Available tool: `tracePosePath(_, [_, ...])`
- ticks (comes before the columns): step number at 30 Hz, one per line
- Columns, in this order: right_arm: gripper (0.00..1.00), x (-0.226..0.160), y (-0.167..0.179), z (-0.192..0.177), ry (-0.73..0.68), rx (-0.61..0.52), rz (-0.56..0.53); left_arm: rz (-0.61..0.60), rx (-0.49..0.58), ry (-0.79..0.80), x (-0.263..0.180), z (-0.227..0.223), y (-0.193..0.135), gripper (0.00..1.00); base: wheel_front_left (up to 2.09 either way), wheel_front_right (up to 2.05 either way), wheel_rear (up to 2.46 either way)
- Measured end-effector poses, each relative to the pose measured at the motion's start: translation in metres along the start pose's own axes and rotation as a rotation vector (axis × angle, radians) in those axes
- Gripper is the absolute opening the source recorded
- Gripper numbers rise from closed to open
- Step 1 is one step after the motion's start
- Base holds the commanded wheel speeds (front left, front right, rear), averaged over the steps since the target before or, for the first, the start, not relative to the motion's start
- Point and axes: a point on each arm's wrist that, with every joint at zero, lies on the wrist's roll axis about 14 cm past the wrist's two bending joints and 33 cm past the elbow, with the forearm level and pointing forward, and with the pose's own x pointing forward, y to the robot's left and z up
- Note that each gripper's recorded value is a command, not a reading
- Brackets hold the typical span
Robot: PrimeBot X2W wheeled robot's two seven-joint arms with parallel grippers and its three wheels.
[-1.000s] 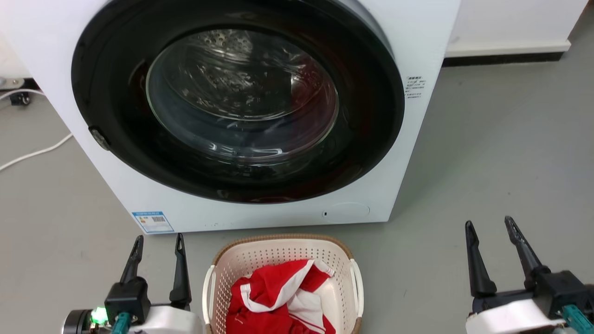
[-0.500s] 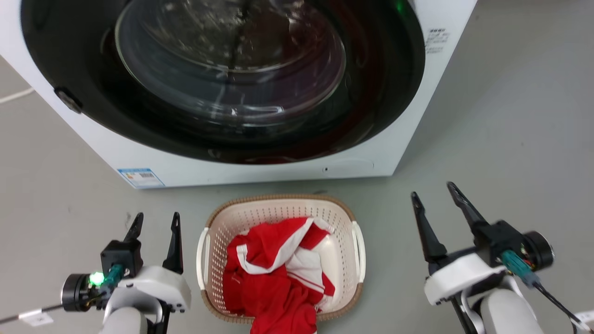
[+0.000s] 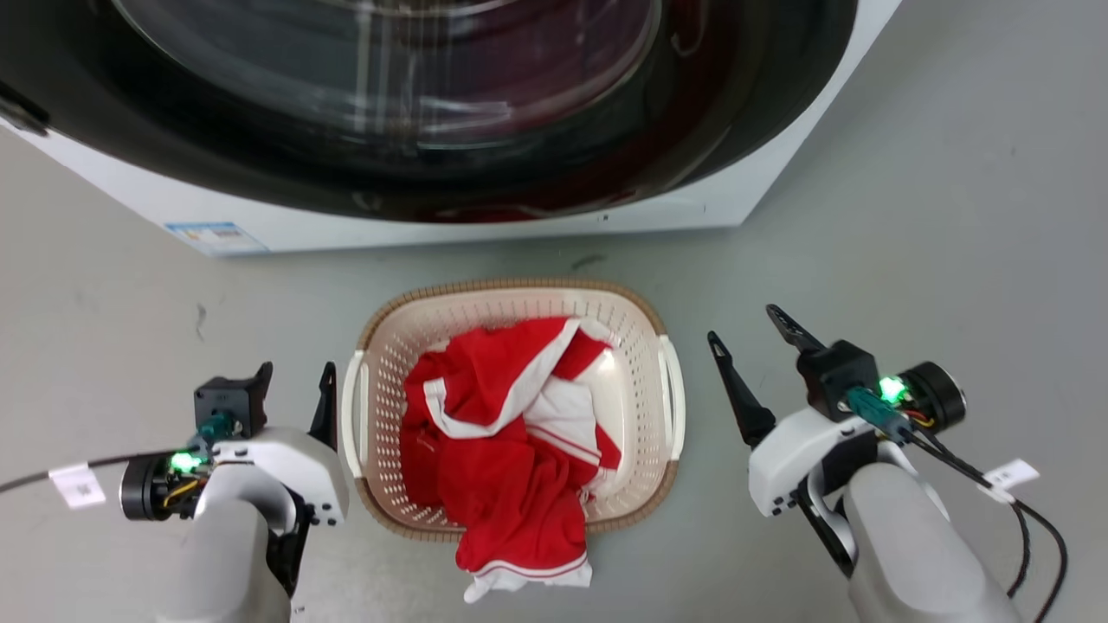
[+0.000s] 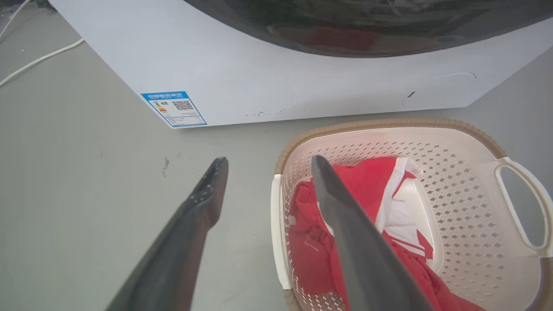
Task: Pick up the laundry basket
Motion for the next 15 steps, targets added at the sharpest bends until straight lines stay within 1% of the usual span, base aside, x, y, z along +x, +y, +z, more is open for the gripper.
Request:
tracePosePath(8, [1.00,0.019,0.007,-0.050,0.158,-0.007,0.054,-0.002,-0.012,0.143,0.020,-0.039,0.003,1.00,0.00,0.00,0.00])
tracePosePath(15, [1.00,0.027,0.015,-0.086,0.276,0.000,0.100,-0.002,-0.020,0.253,0.023,-0.072,0.003,1.00,0.00,0.00,0.00])
